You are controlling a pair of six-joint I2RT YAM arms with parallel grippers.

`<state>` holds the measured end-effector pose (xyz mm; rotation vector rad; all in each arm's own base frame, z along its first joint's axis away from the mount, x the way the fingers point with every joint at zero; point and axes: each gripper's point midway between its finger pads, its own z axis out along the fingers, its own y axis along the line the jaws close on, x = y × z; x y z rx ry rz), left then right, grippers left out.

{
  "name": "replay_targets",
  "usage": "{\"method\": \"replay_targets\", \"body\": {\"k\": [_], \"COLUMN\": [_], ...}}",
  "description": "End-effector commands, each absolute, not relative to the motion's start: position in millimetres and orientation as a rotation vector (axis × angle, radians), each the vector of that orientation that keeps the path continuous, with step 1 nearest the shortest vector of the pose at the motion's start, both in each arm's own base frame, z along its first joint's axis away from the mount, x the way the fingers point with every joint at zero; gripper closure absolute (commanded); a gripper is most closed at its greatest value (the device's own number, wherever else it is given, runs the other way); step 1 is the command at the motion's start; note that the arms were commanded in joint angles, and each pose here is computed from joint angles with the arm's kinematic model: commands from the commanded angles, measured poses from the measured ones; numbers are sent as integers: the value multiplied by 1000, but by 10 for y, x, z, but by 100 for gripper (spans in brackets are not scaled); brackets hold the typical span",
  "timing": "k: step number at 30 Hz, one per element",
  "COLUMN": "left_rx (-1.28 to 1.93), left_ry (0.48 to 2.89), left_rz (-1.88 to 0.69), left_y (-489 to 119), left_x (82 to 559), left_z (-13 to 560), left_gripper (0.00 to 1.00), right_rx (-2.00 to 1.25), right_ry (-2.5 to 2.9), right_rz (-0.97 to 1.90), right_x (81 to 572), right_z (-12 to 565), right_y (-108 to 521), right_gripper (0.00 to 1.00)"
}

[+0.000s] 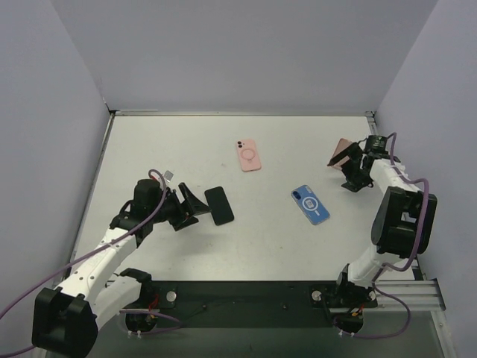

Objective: Take the phone out of the phone case
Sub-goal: Place the phone case at the center of the board, then move the phone to the center of the board.

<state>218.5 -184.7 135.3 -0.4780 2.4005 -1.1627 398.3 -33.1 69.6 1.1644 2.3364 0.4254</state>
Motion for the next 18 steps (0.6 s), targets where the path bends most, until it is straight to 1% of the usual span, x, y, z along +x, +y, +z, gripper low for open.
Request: {"method": "replay_targets", "body": {"k": [1,3,7,10,15,18], "left_rx": [-408,-401,-401,-397,-412,-411], "left_ry": [2344,2351,2374,2384,2369,2355], "left_rz": [-1214,-1219,-1192,-1188,-1202,-1207], "left_y": [-1924,-1939,-1931,-1931,-1944,-1960], "left_x": [2274,2283,2306,2311,2338,2384], "left_z": [1533,1527,1483,1474,1483,1530], "left_gripper": [14,14,14,14,14,14], "right_rx": [923,798,765,728,661,572], "right_ry": [2524,2620,2747,2799,2918,3007], "right_rz": [402,438,521,562,566,501], "right_x": [3606,3492,3309,3203,2952,2758], "right_z": [621,552,304,223,132,81], "right_y": [24,241,435,561,748,875], "right_gripper": [13,13,12,11,11,11]}}
